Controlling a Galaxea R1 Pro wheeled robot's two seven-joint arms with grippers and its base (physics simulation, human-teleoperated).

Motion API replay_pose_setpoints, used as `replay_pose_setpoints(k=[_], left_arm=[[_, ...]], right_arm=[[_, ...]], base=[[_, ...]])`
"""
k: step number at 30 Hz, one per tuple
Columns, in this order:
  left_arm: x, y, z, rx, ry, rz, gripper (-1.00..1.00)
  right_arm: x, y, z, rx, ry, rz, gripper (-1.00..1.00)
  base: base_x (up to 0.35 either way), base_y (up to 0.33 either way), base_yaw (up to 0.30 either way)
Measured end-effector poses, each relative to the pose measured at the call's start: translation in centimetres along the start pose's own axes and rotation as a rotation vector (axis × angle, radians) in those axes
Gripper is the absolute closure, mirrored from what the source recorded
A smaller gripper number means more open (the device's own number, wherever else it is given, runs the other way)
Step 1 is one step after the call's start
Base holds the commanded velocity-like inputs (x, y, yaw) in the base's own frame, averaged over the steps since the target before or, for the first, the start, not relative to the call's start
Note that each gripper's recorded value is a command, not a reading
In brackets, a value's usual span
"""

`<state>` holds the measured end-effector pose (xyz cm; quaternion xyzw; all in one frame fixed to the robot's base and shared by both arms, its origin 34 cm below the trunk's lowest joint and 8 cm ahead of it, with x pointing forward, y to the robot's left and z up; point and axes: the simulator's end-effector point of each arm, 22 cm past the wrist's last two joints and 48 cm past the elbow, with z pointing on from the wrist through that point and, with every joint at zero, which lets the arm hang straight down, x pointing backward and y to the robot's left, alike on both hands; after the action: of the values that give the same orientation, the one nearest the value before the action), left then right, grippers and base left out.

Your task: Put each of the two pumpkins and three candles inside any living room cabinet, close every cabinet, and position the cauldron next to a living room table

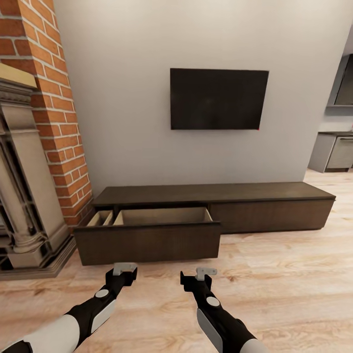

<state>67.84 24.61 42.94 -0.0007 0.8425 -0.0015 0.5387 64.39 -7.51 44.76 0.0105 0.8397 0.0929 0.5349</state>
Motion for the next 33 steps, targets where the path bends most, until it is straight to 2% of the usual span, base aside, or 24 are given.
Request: replay_pose_setpoints(k=[9, 17, 20, 28, 33], left_arm=[[0.1, 0.2, 0.0, -0.004, 0.002, 0.001, -1.00], [0.1, 0.2, 0.0, -0.003, 0.001, 0.001, -1.00], [0.1, 0.2, 0.0, -0.004, 0.000, 0.000, -1.00], [-0.1, 0.7, 0.1, -0.020, -0.003, -0.038, -1.00], [1.1, 0.8, 0.5, -0.024, 0.016, -0.044, -1.00]], right_arm=[[0.1, 0.0, 0.0, 0.001, 0.001, 0.000, -1.00], [0.1, 0.0, 0.0, 0.001, 0.002, 0.001, -1.00], [0.1, 0.0, 0.0, 0.001, 0.002, 0.001, -1.00], [0.1, -0.1, 0.0, 0.002, 0.003, 0.002, -1.00], [1.3, -0.3, 0.4, 0.005, 0.024, 0.005, -1.00]], base=[[0.269, 0.166, 0.000], [0.226, 0.036, 0.000], [0.080, 0.006, 0.000], [0.020, 0.001, 0.000], [0.003, 0.000, 0.000]])
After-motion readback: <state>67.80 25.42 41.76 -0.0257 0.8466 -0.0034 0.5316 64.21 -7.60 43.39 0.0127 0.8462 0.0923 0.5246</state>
